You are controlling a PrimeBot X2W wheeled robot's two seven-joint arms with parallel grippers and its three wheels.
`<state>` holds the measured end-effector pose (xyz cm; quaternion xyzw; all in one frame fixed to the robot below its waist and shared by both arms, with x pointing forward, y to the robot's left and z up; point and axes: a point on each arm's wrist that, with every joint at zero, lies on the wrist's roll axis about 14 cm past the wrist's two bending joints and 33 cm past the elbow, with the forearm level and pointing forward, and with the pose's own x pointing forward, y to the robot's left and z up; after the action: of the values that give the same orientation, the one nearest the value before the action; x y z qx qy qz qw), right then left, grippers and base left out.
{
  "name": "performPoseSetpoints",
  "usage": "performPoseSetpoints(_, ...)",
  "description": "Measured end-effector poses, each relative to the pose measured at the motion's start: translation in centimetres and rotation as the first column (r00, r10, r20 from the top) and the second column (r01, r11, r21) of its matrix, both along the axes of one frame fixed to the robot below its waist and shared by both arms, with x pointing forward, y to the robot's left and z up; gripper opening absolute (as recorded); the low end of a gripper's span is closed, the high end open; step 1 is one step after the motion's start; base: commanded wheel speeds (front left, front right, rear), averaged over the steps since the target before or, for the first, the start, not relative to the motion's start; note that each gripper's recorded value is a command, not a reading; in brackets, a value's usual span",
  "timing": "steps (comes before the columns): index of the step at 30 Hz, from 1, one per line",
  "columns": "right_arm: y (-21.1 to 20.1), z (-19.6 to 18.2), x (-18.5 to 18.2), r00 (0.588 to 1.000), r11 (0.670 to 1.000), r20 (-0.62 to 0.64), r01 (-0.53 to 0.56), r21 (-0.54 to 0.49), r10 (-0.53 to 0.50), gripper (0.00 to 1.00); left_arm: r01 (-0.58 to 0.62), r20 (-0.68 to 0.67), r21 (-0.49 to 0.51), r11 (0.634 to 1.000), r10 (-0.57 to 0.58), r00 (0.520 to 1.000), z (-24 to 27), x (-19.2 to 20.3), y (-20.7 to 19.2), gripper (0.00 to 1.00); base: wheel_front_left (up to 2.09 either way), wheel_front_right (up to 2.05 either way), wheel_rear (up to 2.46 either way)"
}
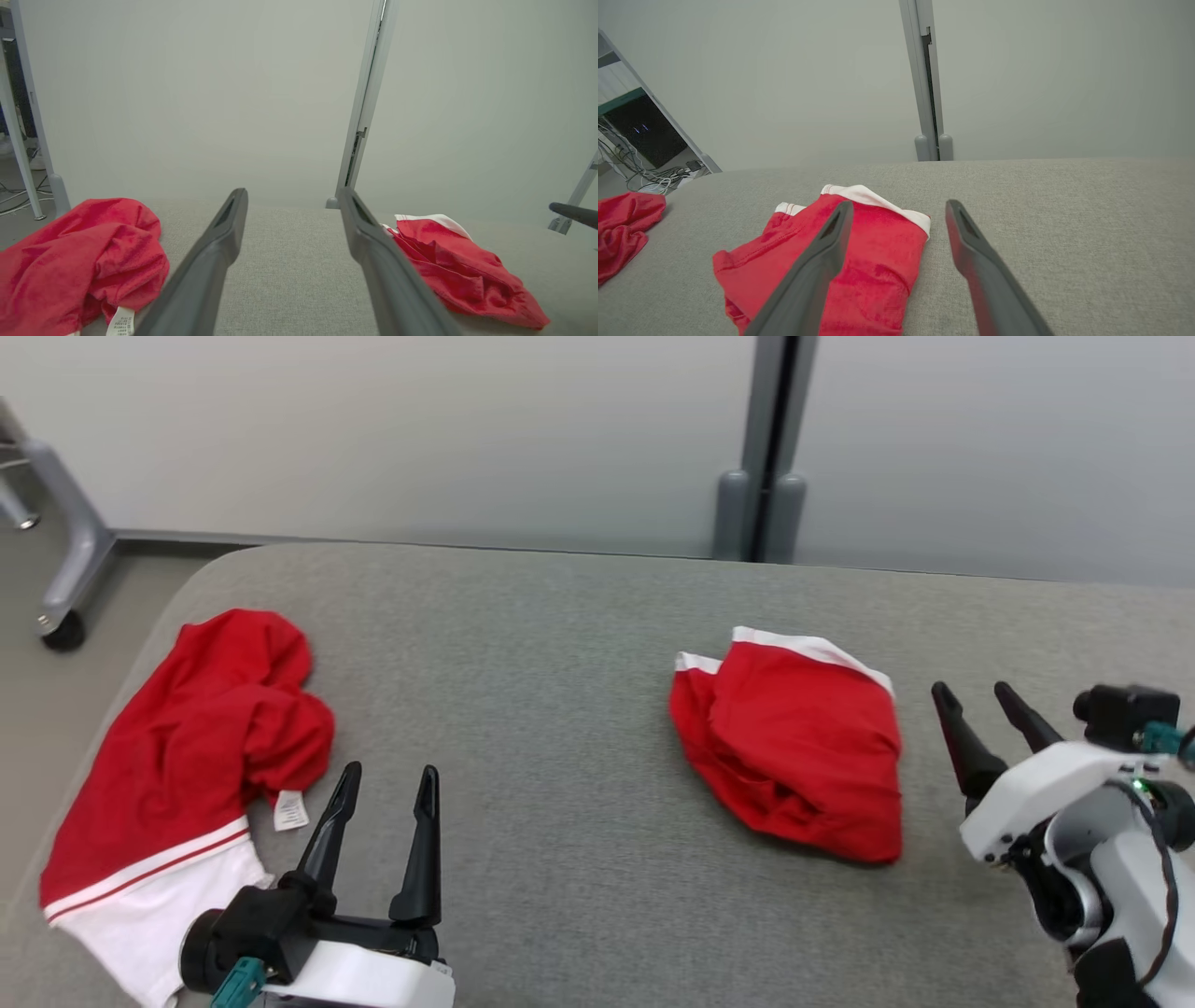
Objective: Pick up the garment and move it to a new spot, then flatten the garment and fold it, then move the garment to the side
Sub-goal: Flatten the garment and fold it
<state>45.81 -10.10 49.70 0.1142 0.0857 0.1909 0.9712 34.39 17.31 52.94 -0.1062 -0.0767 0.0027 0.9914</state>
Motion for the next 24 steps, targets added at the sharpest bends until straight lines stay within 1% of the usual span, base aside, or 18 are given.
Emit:
performPoseSetpoints(4, 1.1, -1.4, 1.8, 0.994, 1.0, -0.107, -0.022, 0.0, 0.022, 1.0, -0.04, -0.016, -0.011, 0.999, 0.04, 0.999, -0.4, -0.6, 1.2, 1.0, 0.0, 0.0, 0.0)
performPoseSetpoints(8, 1.9, -3.7, 3.2, 0.97, 0.999, -0.239, -0.036, -0.007, 0.034, 1.0, -0.071, -0.03, -0.011, 0.997, 0.071, 0.997, -0.8, -0.9, 2.0, 1.0, 0.0, 0.0, 0.0)
performPoseSetpoints(10, 1.6, -5.9, 3.4, 0.942, 0.999, -0.334, -0.033, -0.027, 0.022, 1.0, -0.088, -0.041, -0.013, 0.996, 0.088, 0.995, -1.1, -1.1, 2.5, 1.0, 0.0, 0.0, 0.0)
performPoseSetpoints(13, 1.2, -9.2, 2.9, 0.875, 0.998, -0.483, -0.034, -0.055, 0.003, 1.0, -0.116, -0.05, -0.008, 0.993, 0.115, 0.992, -1.3, -1.3, 3.3, 1.0, 0.0, 0.0, 0.0)
performPoseSetpoints(18, 3.8, -11.3, 1.9, 0.802, 0.999, -0.596, -0.053, 0.005, 0.045, 1.0, -0.146, -0.063, -0.002, 0.989, 0.146, 0.987, -1.6, -1.7, 4.1, 1.0, 0.0, 0.0, 0.0)
performPoseSetpoints(21, 4.2, -11.7, 1.5, 0.783, 0.999, -0.62, -0.049, 0.023, 0.053, 1.0, -0.148, -0.064, -0.002, 0.989, 0.148, 0.987, -1.6, -1.7, 4.2, 1.0, 0.0, 0.0, 0.0)
performPoseSetpoints(22, 4.2, -11.8, 1.4, 0.78, 0.999, -0.623, -0.047, 0.025, 0.052, 0.98, -0.147, -0.063, -0.002, 0.989, 0.147, 0.987, -1.6, -1.7, 4.1, 1.0, 0.0, 0.0, 0.0)
performPoseSetpoints(23, 4.2, -11.8, 1.4, 0.78, 0.999, -0.624, -0.046, 0.024, 0.051, 0.59, -0.146, -0.063, -0.002, 0.989, 0.145, 0.987, -1.6, -1.7, 4.1, 1.0, 0.0, 0.0, 0.0)
performPoseSetpoints(24, 4.2, -11.7, 1.4, 0.786, 0.999, -0.617, -0.044, 0.025, 0.05, 0.38, -0.144, -0.063, -0.002, 0.99, 0.143, 0.988, -1.6, -1.6, 4.0, 1.0, 0.0, 0.0, 0.0)
